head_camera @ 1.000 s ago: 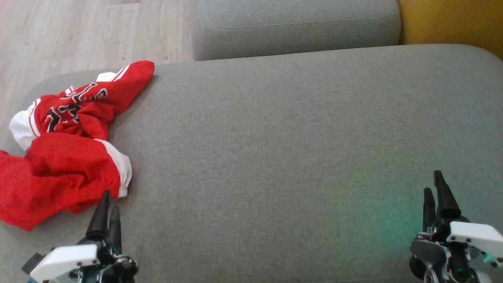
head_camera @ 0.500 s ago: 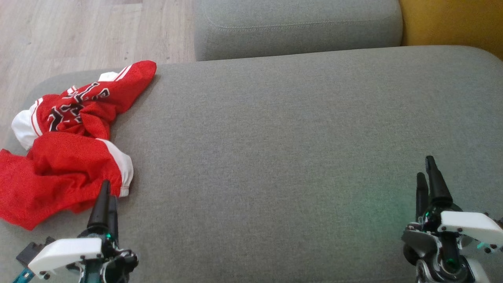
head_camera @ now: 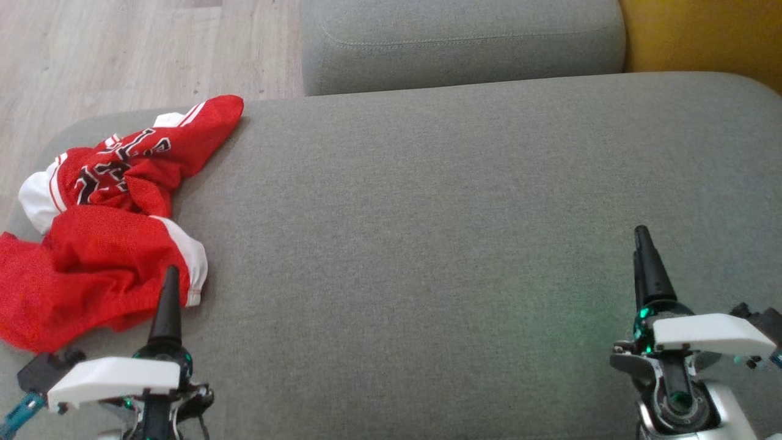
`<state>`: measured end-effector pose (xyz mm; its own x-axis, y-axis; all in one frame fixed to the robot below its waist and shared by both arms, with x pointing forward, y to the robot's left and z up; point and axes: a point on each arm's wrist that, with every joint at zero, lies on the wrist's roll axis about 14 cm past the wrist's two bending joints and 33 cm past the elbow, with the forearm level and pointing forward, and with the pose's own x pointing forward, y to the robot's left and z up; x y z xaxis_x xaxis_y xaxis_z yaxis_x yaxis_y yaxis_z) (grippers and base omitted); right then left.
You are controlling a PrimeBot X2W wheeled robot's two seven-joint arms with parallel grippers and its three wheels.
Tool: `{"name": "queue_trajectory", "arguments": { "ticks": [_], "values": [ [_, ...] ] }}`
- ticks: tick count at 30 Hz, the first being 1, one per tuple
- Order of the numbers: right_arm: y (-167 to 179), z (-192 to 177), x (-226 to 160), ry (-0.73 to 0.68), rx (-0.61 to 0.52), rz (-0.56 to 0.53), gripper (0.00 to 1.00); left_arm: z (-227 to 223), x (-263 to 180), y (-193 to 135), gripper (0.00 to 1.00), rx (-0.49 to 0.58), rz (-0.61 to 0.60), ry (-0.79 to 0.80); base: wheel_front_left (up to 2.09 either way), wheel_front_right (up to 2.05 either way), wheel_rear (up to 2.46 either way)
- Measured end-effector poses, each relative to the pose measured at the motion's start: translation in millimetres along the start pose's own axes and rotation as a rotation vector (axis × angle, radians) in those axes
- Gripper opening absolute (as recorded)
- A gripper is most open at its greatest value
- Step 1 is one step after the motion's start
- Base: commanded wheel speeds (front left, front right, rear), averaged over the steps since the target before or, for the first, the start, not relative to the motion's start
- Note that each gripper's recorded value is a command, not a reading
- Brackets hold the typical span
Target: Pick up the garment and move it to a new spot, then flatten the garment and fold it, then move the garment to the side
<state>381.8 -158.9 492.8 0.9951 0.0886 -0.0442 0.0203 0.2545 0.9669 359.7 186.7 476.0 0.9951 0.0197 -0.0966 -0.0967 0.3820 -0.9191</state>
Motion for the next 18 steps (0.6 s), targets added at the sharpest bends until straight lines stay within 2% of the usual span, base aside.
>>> {"name": "queue_trajectory", "arguments": {
  "ticks": [8,18],
  "values": [
    [-1,-9,-1,0.032,-0.175,0.0,1.0,-8,0,-5,1.0,0.196,-0.005,0.021,0.0,0.0,0.0],
    [-3,-17,-1,0.059,-0.394,0.008,1.0,-10,-1,-3,1.0,0.386,0.016,0.027,0.0,0.0,0.0]
  ]
}}
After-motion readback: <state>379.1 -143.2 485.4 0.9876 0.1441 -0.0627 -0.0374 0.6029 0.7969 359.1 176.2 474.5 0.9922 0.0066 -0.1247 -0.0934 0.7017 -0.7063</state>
